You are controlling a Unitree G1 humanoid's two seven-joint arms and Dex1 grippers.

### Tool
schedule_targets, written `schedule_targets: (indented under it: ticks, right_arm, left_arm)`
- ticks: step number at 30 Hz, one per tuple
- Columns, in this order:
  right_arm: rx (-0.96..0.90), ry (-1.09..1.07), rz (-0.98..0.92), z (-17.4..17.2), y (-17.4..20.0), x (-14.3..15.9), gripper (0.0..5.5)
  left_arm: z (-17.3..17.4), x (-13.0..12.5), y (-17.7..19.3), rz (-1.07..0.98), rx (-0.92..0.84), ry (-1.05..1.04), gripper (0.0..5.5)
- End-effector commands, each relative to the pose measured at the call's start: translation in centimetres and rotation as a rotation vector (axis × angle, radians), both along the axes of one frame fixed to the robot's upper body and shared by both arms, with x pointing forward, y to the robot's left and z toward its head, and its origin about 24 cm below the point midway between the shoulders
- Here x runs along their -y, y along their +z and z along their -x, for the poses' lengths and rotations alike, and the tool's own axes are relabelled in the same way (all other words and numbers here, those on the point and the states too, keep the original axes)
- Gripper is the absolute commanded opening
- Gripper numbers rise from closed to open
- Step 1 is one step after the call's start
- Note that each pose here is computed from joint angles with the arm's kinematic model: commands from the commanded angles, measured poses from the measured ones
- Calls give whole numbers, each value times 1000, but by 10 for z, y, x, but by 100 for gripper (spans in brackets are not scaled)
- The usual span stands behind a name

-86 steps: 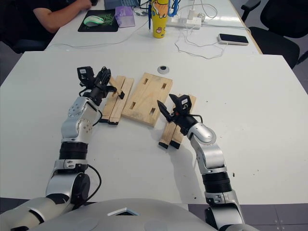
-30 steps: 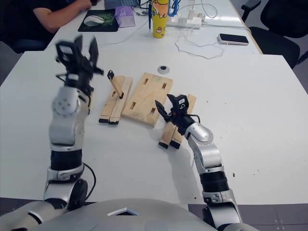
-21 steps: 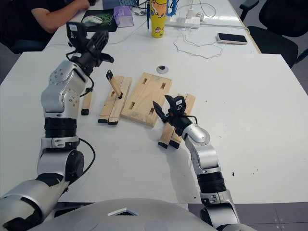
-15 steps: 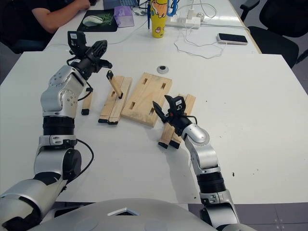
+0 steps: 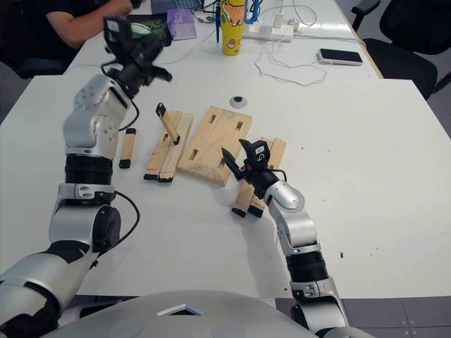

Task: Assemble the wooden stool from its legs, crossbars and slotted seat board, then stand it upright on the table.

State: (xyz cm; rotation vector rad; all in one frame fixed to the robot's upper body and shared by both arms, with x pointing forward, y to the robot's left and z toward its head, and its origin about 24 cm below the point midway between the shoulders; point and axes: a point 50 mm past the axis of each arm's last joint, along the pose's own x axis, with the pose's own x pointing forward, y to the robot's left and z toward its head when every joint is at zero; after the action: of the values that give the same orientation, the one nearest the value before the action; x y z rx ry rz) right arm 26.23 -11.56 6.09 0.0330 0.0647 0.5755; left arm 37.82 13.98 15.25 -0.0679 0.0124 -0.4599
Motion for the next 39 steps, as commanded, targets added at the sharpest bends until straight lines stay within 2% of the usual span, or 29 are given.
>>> schedule_targets:
  ticks: [1,10,14,18,22,25,28,29,32,33,34,36,38,39]
  right_arm:
    - [22,16,6,-4,5,-3,286]
    - [31,18,16,-8,5,-3,286]
    - [30,20,16,-8,4,-3,286]
    - [27,15,14,-6,4,-2,286]
    - [22,11,12,-4,1,-2,286]
    - [21,13,13,-3,1,-2,286]
    - [22,14,15,-3,2,-2,286]
    - [23,14,15,-3,2,-2,286]
    - [24,15,16,-4,2,-2,286]
    - [25,15,15,-4,3,-2,286]
    - [27,21,14,-4,4,-4,286]
    - [31,33,12,-5,5,-7,286]
    - [38,49,10,-8,7,-10,286]
    - [45,43,9,-9,8,-10,286]
  left_arm:
    - [17,-12,-70,-46,-212,53,2]
    - [6,15,-19,15,-17,-2,2]
    - [8,15,-9,33,31,10,2]
    - [15,2,44,46,270,66,2]
    - [38,-1,110,63,599,81,2]
    - [51,0,141,64,754,90,2]
    - [56,4,150,63,795,73,2]
    - [54,6,146,64,776,64,2]
    - [27,16,88,47,460,26,2]
    - [19,17,58,63,305,20,2]
    - [16,15,9,38,96,33,2]
    - [35,10,-86,-96,-322,0,2]
    - [52,-2,-118,-81,-422,72,2]
    - [54,-6,-119,-88,-408,100,2]
